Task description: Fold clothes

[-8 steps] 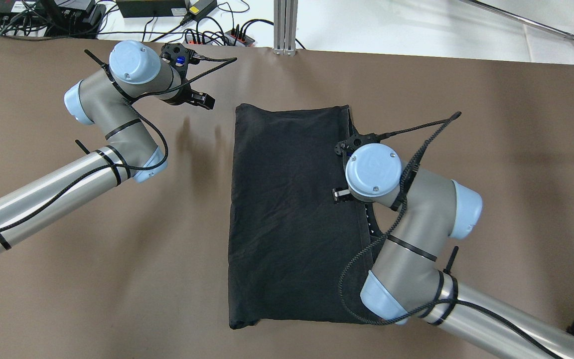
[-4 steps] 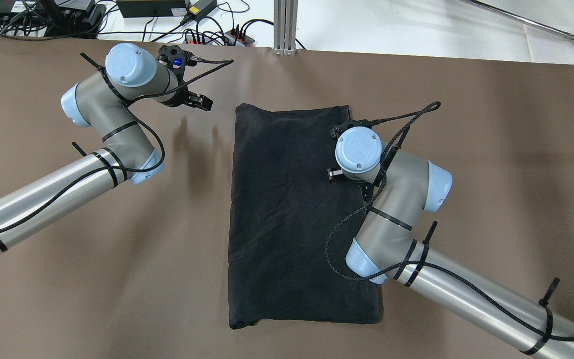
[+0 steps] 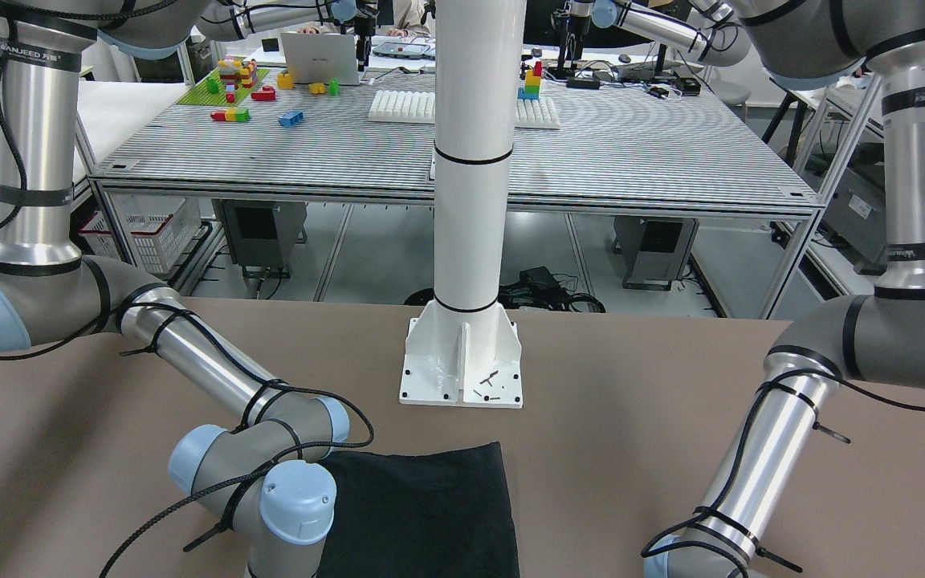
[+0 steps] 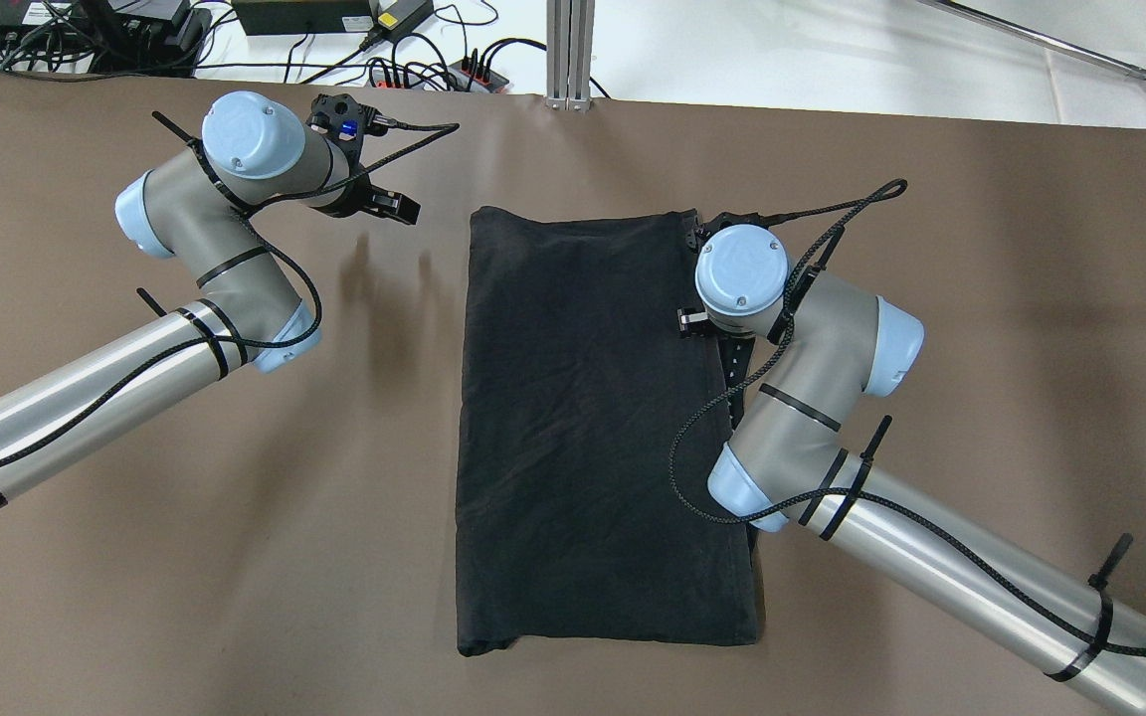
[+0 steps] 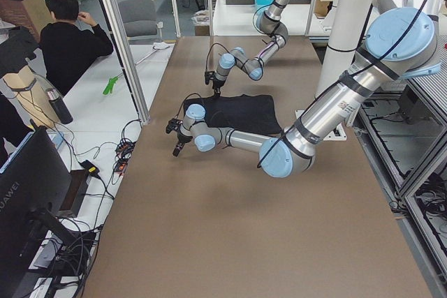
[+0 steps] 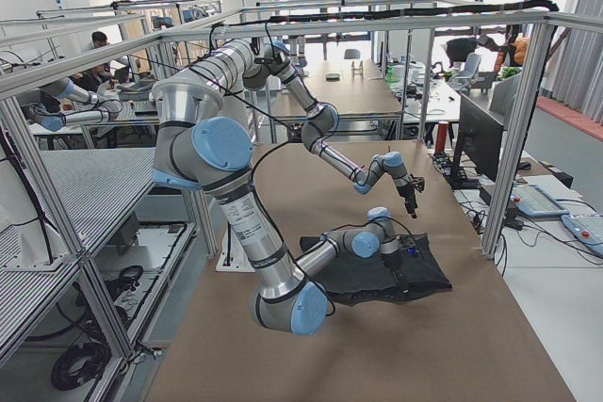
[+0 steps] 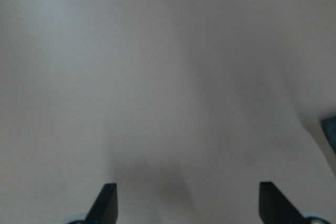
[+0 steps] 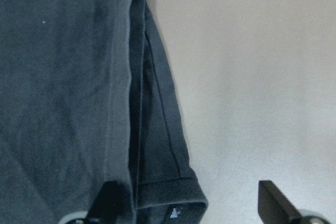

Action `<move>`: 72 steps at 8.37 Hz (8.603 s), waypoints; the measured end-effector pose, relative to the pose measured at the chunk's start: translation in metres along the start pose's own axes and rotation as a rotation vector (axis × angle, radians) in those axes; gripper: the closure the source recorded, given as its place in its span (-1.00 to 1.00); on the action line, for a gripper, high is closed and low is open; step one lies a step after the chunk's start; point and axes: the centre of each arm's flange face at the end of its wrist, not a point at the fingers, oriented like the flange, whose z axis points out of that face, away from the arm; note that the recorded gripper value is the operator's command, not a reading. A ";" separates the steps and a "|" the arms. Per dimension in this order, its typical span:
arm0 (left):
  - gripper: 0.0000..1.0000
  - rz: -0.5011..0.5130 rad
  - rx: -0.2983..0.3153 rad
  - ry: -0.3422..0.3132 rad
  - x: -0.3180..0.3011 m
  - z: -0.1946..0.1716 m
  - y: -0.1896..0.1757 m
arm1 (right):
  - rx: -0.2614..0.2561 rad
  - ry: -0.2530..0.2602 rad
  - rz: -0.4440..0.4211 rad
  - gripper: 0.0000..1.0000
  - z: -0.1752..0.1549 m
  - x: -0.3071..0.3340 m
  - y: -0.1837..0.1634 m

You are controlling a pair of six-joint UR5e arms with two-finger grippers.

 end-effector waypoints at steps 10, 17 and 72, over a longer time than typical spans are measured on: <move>-0.47 -0.302 -0.101 0.198 0.103 -0.023 0.079 | 0.041 -0.139 -0.024 -0.87 -0.040 0.034 -0.016; 1.00 -0.321 -0.143 0.241 0.136 -0.026 0.097 | 0.037 -0.136 -0.024 -0.87 -0.037 0.037 -0.013; 1.00 -0.926 -0.085 0.296 0.128 -0.151 0.406 | -0.044 -0.413 1.042 -0.15 -0.051 -0.078 0.208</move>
